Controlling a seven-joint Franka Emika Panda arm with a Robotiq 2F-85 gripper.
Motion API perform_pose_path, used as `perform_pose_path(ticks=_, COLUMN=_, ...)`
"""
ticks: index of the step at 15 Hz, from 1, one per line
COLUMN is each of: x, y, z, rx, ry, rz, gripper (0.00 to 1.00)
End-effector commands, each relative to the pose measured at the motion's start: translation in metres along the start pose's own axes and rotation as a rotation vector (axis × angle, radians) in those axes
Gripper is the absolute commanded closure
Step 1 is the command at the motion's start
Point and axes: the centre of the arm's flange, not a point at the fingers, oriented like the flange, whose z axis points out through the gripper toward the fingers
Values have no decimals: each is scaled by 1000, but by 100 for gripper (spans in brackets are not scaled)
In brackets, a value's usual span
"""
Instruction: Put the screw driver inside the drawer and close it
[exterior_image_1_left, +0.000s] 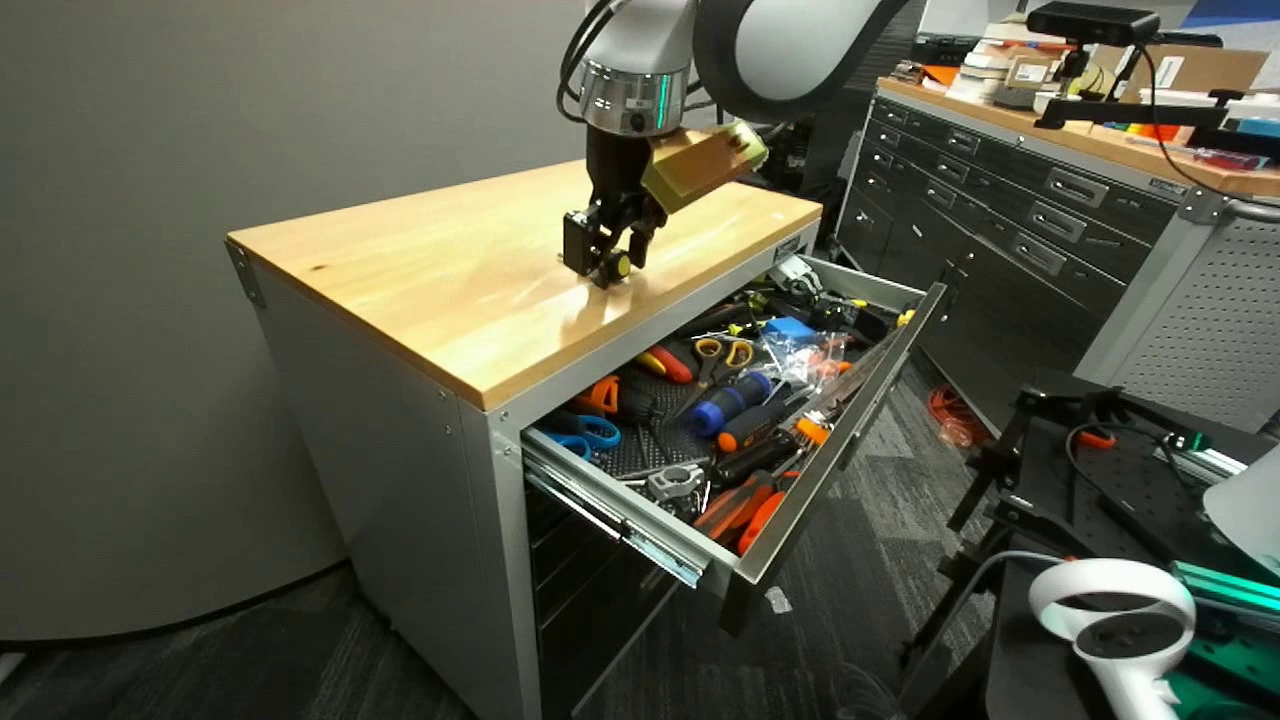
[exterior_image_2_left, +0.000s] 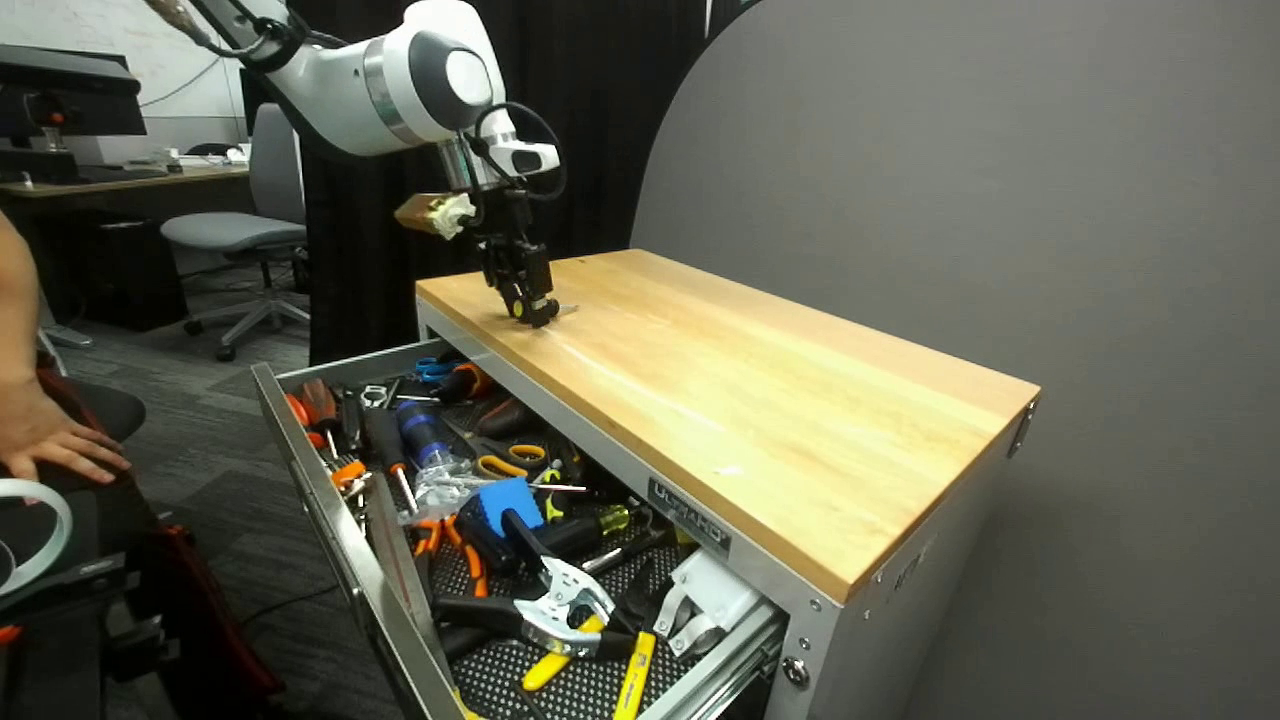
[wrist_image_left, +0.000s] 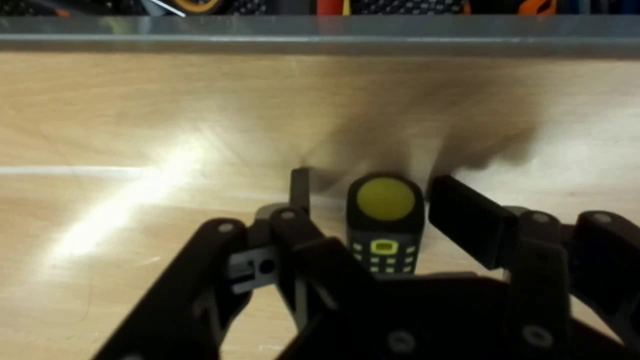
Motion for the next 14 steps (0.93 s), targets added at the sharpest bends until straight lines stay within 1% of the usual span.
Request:
perform_pose_path(ticks=1, x=3, y=4, z=3, rx=77, ry=-71, rz=11, gripper=65)
perform_pose_path(ticks=2, x=4, y=10, z=-2, rx=90, ry=-74, rz=20, gripper=72)
perform_pose_path(ticks=4, x=4, y=22, z=-9, rx=99, ry=-82, rz=45, gripper=80)
perform_pose_path(ticks=5, x=3, y=26, z=-12, rx=103, ry=-87, rz=57, gripper=76)
perform_pose_path(ticks=7, x=-7, y=40, z=-22, rx=90, ry=-88, rz=82, gripper=77)
perform_pose_path(ticks=9, x=-22, y=57, z=-34, rx=60, ry=-127, rz=64, gripper=76)
perform_pose_path(ticks=11, x=-48, y=74, z=-45, rx=4, ry=-192, rz=51, gripper=78)
perform_pose_path(ticks=12, x=-62, y=81, z=-50, rx=-38, ry=-219, rz=68, gripper=77)
perform_pose_path(ticks=13, x=-79, y=90, z=-55, rx=-59, ry=-246, rz=75, gripper=77)
perform_pose_path(ticks=14, x=-96, y=98, z=-58, rx=-58, ry=-266, rz=99, gripper=77)
